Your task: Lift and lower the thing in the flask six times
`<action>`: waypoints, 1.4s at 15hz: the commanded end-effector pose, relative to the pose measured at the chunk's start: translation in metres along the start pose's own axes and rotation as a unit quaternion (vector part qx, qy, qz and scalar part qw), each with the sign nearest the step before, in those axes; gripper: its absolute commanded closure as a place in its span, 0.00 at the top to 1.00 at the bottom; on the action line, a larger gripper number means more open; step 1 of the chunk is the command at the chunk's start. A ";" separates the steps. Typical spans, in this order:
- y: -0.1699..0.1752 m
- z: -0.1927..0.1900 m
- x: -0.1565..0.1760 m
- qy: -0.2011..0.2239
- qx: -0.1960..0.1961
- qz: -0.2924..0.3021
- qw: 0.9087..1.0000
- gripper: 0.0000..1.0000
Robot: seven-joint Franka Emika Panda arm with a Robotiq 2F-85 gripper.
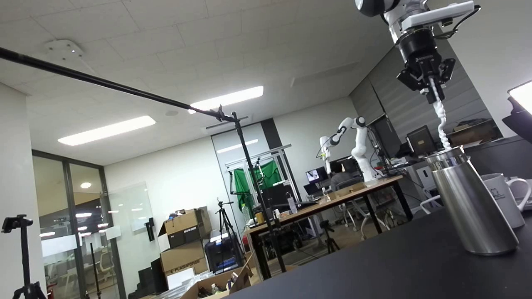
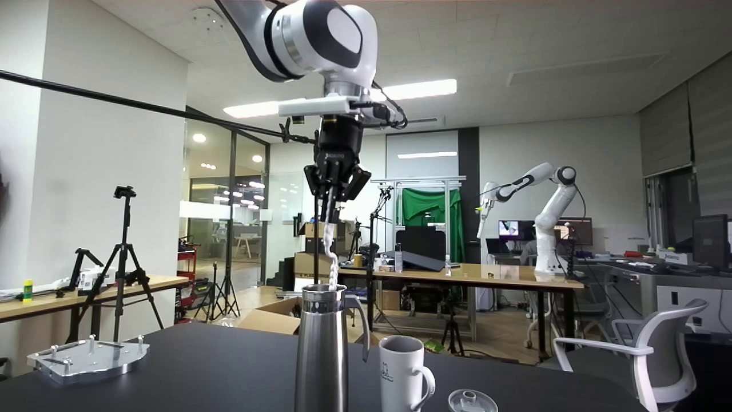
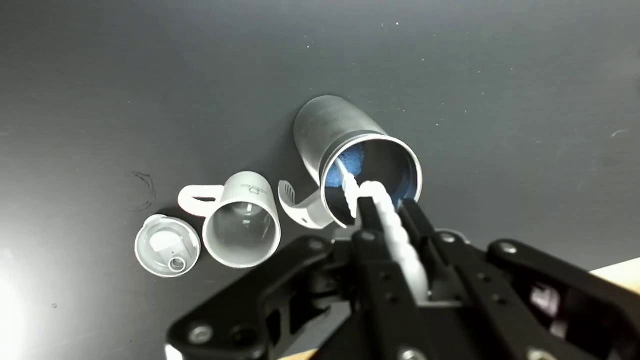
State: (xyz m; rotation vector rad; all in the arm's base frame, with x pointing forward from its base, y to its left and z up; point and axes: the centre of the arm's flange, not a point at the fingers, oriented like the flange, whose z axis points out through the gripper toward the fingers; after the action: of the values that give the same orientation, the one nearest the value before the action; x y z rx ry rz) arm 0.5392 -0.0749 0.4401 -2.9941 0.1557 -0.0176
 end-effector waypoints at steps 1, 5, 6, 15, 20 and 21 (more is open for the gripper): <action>0.011 0.053 0.014 -0.033 -0.002 0.014 0.999 0.04; 0.015 0.098 0.024 -0.066 0.002 0.023 0.998 0.04; 0.011 0.082 0.027 -0.052 0.005 0.021 0.998 0.04; -0.011 -0.016 0.011 0.010 -0.007 -0.003 1.000 0.04; -0.019 -0.026 0.009 0.013 -0.007 -0.011 1.000 0.04; -0.019 -0.024 0.009 0.011 -0.005 -0.007 1.000 0.40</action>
State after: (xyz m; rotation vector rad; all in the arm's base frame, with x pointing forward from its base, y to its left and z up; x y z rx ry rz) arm 0.5467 -0.0641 0.4599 -3.0007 0.1154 -0.0666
